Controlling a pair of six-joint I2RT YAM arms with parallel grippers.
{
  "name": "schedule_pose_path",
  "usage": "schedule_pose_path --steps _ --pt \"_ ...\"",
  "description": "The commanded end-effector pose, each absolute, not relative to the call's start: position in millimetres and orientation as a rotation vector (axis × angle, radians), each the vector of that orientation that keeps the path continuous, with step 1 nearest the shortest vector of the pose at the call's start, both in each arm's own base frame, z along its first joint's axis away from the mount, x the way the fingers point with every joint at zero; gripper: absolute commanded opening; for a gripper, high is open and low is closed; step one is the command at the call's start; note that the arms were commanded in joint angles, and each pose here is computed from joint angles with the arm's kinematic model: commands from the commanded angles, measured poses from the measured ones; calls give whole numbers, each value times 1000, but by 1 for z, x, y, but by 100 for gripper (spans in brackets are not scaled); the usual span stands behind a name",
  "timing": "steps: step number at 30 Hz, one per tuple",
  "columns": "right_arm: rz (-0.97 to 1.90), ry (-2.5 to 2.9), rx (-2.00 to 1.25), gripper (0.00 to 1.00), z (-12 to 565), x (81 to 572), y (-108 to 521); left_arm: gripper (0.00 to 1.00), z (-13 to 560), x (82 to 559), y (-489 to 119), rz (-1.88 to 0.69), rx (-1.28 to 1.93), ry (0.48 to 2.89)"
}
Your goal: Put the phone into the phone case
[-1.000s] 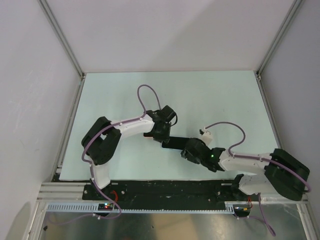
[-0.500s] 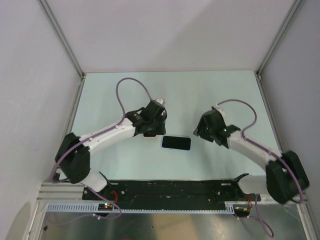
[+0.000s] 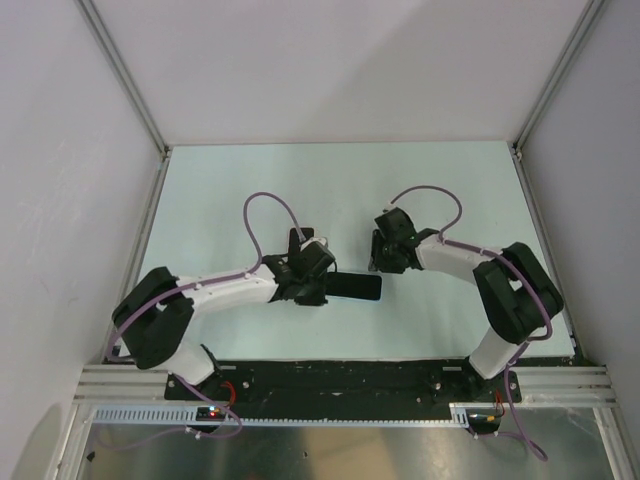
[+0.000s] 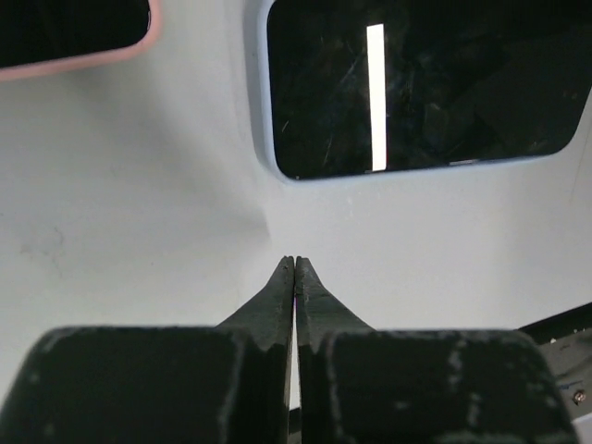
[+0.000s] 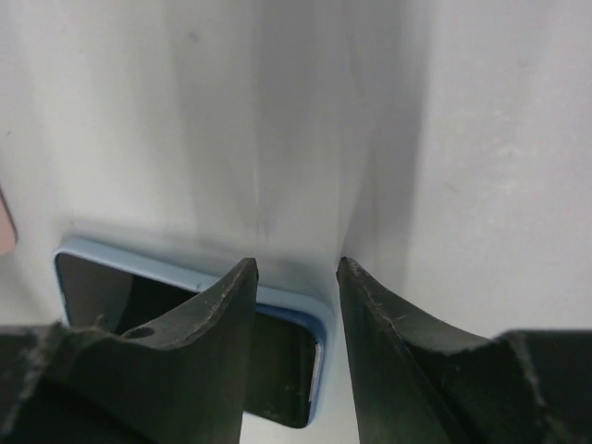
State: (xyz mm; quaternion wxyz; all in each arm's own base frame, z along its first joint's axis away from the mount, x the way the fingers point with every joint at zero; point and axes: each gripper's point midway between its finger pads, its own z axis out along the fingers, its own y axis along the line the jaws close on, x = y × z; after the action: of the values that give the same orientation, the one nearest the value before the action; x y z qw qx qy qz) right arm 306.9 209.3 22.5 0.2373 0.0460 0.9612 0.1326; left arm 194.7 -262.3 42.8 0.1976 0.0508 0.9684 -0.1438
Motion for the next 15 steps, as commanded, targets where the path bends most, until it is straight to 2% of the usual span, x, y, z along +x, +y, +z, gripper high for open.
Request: schedule_pose_path --steps 1,5,15 --pt "336 2622 -2 45 28 301 227 2 40 213 -274 -435 78 2657" --pt "301 2650 -10 45 19 280 224 0 26 224 -273 -405 59 2674" --pt "433 2692 65 45 21 219 221 0 16 275 -277 -371 26 2676"
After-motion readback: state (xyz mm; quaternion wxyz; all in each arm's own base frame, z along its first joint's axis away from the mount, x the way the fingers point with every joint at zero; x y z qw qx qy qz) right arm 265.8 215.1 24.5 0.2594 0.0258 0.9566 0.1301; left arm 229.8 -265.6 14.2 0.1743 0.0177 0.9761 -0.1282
